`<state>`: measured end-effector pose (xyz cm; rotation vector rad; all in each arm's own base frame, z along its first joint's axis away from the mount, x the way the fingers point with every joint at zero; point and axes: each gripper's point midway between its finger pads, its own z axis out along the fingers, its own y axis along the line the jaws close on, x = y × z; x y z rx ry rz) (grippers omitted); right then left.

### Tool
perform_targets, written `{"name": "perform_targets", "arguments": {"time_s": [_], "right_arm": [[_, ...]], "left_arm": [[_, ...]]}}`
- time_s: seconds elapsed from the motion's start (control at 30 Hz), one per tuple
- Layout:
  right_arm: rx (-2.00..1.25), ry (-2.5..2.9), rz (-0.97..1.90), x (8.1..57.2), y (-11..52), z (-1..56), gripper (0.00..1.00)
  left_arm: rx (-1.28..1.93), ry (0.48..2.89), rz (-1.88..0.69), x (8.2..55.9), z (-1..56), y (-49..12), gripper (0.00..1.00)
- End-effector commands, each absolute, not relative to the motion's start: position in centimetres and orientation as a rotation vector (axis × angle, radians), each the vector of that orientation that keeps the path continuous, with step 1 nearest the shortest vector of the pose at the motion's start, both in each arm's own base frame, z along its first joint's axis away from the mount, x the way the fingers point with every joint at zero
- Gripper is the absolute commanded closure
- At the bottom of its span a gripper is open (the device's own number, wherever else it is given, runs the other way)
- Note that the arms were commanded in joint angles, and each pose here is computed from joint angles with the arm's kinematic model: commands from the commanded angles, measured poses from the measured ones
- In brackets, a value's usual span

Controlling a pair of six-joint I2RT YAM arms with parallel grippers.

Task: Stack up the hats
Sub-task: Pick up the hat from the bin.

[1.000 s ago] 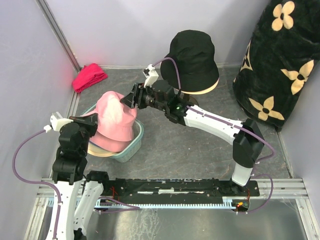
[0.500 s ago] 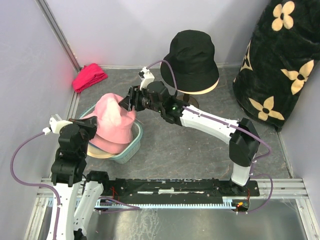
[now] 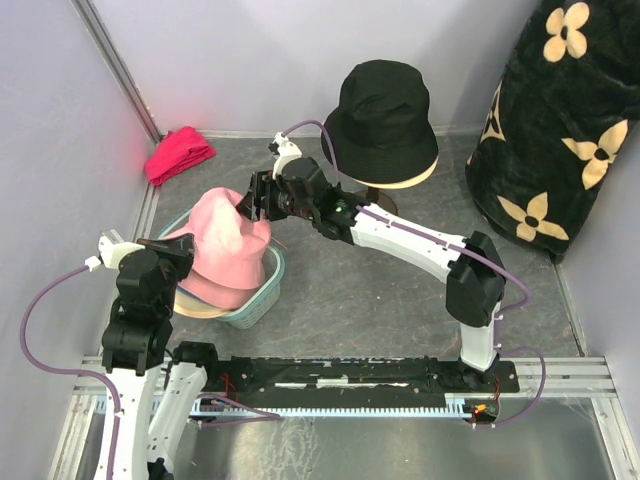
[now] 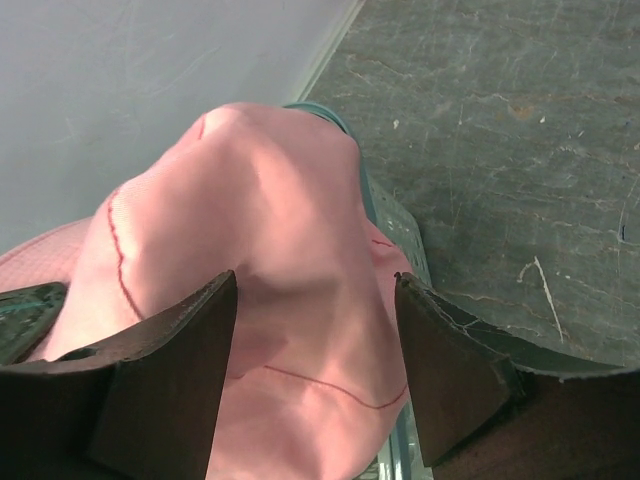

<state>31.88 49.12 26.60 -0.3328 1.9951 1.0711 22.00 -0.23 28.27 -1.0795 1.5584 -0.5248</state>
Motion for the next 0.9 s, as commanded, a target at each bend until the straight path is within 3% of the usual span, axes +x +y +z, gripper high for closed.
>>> {"name": "perform_targets", "arguments": {"time_s": [0.0,0.13,0.4,0.6,0.67,0.8,0.87], "right_arm": [[-0.336,1.972,1.101,32.1,50.0,27.9,0.28],[-0.310,1.971,1.167,32.2,50.4,27.9,0.34],[-0.309,1.911,1.128,32.9,49.4,29.6,0.89],[-0.319,1.868,1.066,33.4,48.5,31.1,0.99],[-0.323,1.839,1.048,33.5,48.0,32.0,0.99],[-0.315,1.763,1.024,33.8,47.1,34.9,0.99],[-0.309,1.723,1.012,33.8,46.6,36.5,0.99]], "left_arm": [[-1.039,1.476,-0.529,21.9,31.0,0.3,0.97],[-1.036,1.481,-0.530,22.1,30.9,0.3,0.97],[-1.047,1.479,-0.538,22.3,30.6,0.2,0.97],[-1.050,1.479,-0.551,22.6,30.7,0.0,0.97],[-1.052,1.475,-0.550,22.7,30.8,0.1,0.91],[-1.050,1.478,-0.549,23.0,31.2,0.0,0.59],[-1.054,1.470,-0.548,23.0,31.6,0.1,0.51]]}}
